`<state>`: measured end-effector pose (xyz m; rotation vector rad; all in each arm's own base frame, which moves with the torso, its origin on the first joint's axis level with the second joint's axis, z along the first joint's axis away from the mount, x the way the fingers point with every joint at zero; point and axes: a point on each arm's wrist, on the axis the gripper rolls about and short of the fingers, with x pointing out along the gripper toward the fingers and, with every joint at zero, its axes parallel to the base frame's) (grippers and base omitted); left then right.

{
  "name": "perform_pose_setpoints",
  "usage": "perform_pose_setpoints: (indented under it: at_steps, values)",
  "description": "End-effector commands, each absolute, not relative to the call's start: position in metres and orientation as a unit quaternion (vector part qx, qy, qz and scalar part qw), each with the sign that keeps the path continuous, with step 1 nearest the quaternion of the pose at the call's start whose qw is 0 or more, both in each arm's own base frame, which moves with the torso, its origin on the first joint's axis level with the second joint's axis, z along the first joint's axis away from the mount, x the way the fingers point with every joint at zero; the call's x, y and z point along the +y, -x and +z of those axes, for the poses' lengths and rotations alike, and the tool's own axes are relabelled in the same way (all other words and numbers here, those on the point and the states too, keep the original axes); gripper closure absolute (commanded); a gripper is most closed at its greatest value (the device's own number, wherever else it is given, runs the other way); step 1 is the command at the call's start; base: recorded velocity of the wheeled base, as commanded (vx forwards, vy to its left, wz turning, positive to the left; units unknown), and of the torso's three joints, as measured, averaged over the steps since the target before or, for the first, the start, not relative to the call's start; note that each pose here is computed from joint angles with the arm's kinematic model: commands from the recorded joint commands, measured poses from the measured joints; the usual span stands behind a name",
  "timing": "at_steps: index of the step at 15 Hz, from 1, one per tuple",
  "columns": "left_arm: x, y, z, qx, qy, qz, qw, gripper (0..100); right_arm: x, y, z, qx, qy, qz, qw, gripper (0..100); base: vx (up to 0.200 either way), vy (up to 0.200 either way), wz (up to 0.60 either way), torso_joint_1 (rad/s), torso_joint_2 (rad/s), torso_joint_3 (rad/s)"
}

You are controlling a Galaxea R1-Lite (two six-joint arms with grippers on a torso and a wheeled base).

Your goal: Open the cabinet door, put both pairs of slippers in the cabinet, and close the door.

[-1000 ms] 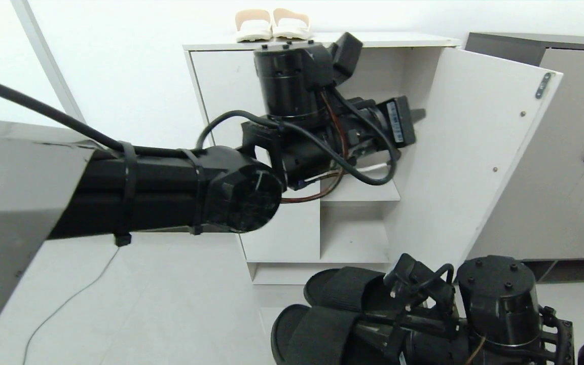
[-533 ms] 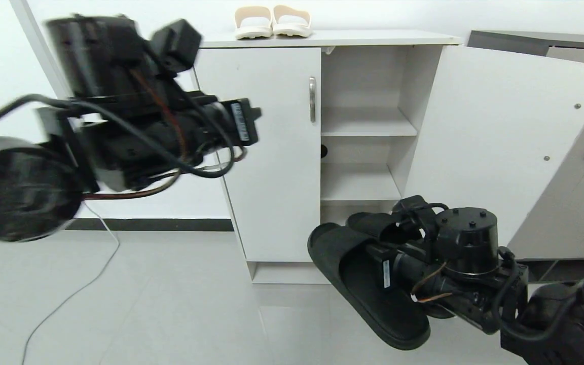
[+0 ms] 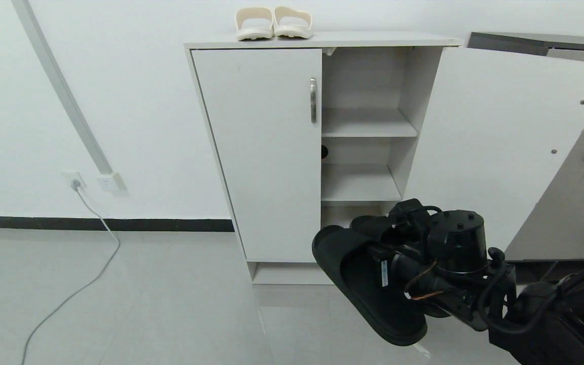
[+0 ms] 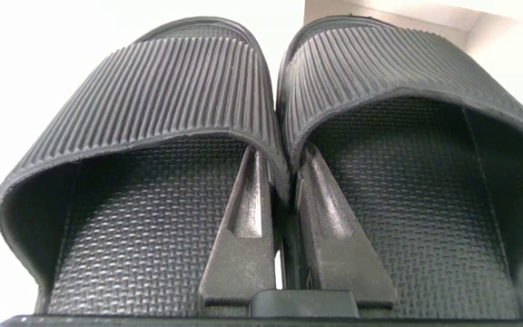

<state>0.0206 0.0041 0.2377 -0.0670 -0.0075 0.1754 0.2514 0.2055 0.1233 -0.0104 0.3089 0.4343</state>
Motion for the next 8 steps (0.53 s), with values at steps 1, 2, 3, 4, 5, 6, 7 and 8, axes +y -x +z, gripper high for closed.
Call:
perform_pose_setpoints:
  at_steps: [1,2,3,4,5,6,7,8]
  values:
    - [0.003,0.039,0.128,-0.007,0.019,0.131,0.991,100,0.205,-0.250,0.123,0.153,0.006,0.215,0.964,100,0.000,0.000,0.00,0.000,0.00,0.000]
    - [0.003,0.035,0.115,0.006,0.018,0.116,0.993,100,0.205,-0.250,0.124,0.152,0.005,0.216,0.965,100,0.000,0.000,0.00,0.000,0.00,0.000]
    - [0.004,0.034,0.103,0.014,0.017,0.097,0.995,100,0.206,-0.249,0.124,0.152,0.006,0.217,0.964,100,0.000,0.000,0.00,0.000,0.00,0.000]
    - [0.003,0.033,0.091,0.017,0.012,0.074,0.997,100,0.206,-0.249,0.124,0.152,0.006,0.218,0.964,100,0.000,0.000,0.00,0.000,0.00,0.000]
    - [0.002,0.029,0.083,0.025,0.005,0.054,0.998,100,0.206,-0.248,0.123,0.153,0.007,0.219,0.964,100,0.000,0.000,0.00,0.000,0.00,0.000]
    - [0.002,0.027,0.083,0.006,0.007,0.040,0.999,100,0.207,-0.247,0.122,0.154,0.009,0.220,0.963,100,0.000,0.000,0.00,0.000,0.00,0.000]
    - [0.001,0.024,0.080,-0.005,0.003,0.031,1.000,100,0.207,-0.247,0.122,0.154,0.009,0.221,0.963,100,0.000,0.000,0.00,0.000,0.00,0.000]
    - [0.000,0.023,0.080,-0.020,0.005,0.004,1.000,100,0.208,-0.246,0.122,0.154,0.009,0.222,0.963,100,0.000,0.000,0.00,0.000,0.00,0.000]
